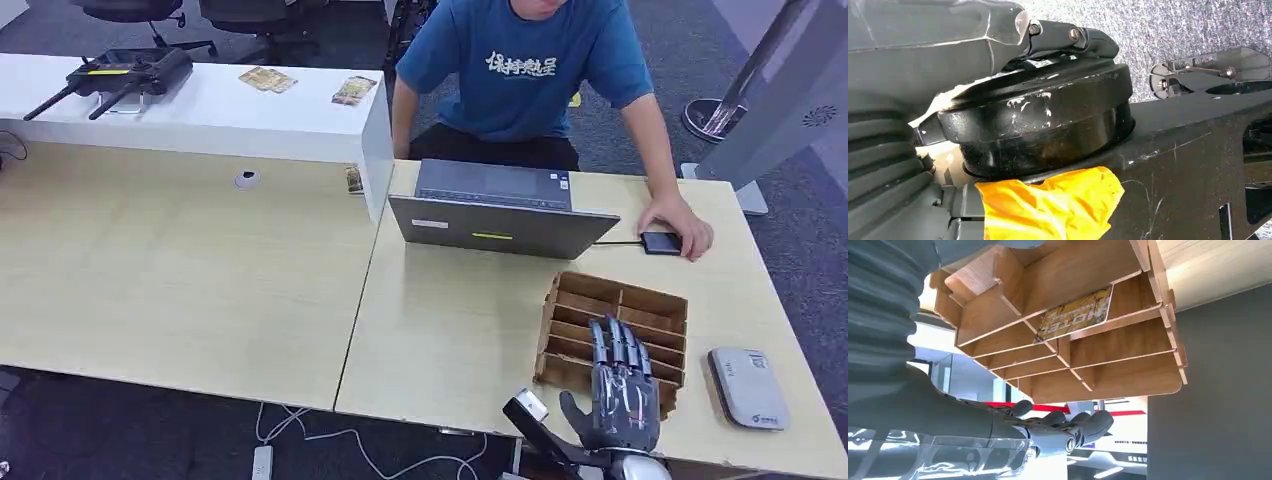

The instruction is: Pass the card to the sensor for recognition and then transmit it.

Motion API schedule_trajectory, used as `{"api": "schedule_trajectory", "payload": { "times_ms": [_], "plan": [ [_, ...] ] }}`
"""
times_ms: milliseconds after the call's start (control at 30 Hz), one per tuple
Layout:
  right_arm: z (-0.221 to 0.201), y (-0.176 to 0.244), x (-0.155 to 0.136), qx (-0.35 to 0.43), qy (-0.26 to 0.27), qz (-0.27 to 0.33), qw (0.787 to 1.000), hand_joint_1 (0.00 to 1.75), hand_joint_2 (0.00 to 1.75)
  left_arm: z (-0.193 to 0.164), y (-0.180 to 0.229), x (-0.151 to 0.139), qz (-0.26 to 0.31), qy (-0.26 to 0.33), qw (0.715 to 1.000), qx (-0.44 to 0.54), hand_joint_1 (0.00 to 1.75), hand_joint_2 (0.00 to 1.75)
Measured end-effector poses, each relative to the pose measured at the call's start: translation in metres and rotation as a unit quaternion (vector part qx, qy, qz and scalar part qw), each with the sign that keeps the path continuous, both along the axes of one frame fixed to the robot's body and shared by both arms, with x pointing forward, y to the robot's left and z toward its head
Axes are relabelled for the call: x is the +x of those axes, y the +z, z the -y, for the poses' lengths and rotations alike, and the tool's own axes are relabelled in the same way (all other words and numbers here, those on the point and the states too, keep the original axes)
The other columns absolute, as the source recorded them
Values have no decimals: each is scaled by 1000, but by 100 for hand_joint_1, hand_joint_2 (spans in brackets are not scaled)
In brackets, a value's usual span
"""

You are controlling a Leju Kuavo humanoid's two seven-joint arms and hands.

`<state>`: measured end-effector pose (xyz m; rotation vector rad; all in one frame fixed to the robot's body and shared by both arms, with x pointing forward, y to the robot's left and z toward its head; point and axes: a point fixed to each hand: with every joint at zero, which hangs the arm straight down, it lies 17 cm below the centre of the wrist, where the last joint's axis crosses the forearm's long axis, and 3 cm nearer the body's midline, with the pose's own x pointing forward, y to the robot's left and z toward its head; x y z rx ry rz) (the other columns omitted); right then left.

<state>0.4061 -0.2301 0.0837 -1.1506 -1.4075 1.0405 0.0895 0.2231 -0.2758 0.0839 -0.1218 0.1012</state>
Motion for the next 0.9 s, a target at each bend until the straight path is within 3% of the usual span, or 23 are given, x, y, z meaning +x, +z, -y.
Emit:
{"api": "schedule_trajectory", "payload": {
  "times_ms": [900],
  "plan": [
    [4, -19, 20, -10, -5, -24, 1000, 0, 175, 0, 0, 0, 0, -4, 1000, 0, 0, 175]
  ]
}}
